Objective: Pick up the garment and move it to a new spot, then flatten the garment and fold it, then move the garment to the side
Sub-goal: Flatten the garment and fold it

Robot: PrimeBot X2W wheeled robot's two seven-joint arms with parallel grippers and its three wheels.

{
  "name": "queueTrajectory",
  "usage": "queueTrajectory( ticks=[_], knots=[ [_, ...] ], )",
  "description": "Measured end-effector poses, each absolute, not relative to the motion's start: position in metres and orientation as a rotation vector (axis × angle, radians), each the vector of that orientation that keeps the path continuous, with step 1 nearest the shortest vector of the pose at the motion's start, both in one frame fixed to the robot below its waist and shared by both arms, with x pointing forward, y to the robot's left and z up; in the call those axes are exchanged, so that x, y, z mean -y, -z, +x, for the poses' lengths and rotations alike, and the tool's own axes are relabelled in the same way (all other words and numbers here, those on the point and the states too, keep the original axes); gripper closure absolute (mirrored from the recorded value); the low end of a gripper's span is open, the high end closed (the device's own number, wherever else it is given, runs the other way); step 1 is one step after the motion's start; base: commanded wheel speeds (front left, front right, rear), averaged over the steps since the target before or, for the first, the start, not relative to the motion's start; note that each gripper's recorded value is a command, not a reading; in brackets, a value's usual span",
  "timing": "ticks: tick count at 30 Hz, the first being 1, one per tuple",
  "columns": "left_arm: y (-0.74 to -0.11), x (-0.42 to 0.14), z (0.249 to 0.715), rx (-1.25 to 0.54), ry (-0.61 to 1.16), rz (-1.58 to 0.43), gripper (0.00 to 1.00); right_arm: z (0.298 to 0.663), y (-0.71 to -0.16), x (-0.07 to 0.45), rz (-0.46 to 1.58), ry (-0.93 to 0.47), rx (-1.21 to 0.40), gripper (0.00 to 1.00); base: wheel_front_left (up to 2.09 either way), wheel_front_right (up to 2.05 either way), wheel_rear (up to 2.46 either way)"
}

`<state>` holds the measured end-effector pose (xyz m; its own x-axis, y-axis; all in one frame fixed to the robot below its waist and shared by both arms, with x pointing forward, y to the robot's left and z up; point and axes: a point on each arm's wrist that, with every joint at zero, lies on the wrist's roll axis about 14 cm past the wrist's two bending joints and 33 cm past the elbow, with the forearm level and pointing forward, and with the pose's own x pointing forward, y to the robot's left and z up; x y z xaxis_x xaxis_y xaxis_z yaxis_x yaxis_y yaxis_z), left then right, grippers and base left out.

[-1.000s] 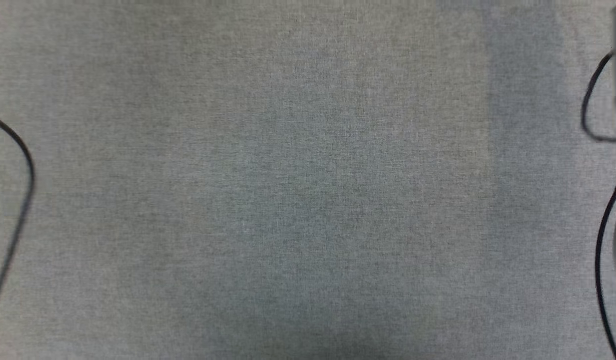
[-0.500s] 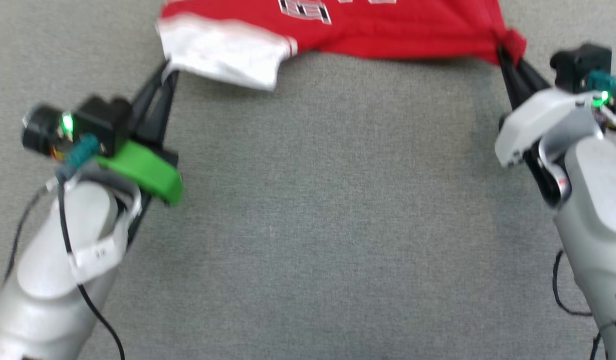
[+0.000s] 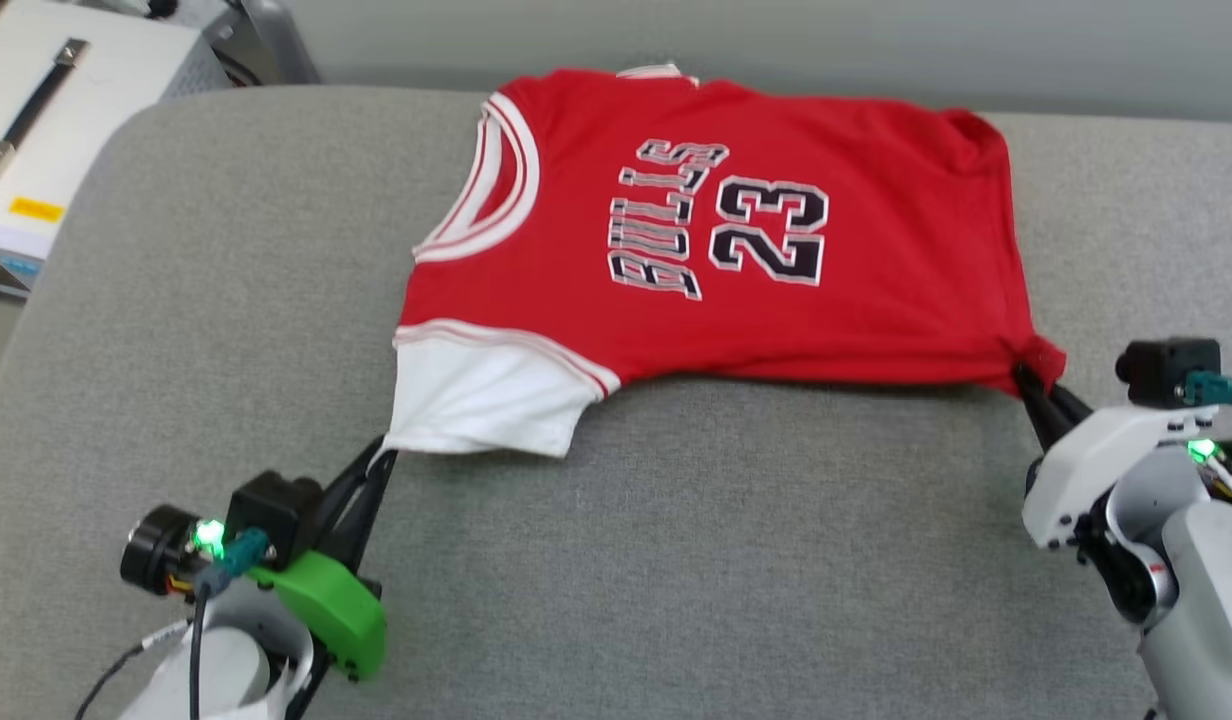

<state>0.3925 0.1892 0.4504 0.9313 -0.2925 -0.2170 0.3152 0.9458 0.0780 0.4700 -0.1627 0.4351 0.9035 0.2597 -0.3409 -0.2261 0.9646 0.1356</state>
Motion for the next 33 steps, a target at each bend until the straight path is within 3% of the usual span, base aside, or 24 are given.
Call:
queueTrajectory(
  ticks=[19,29,33],
  knots=[
    [-0.448,-0.174,0.283,-0.344,0.403,0.086,1.00,0.364,-0.435,0.177,0.243,-0.255,-0.535,1.00,0.00,0.00,0.00],
    [-0.429,-0.163,0.229,-0.545,0.500,0.013,1.00,0.316,-0.429,0.181,0.292,-0.267,-0.649,1.00,0.00,0.00,0.00],
    [-0.434,-0.164,0.230,-0.546,0.510,0.017,1.00,0.310,-0.432,0.183,0.310,-0.266,-0.662,1.00,0.00,0.00,0.00]
  ],
)
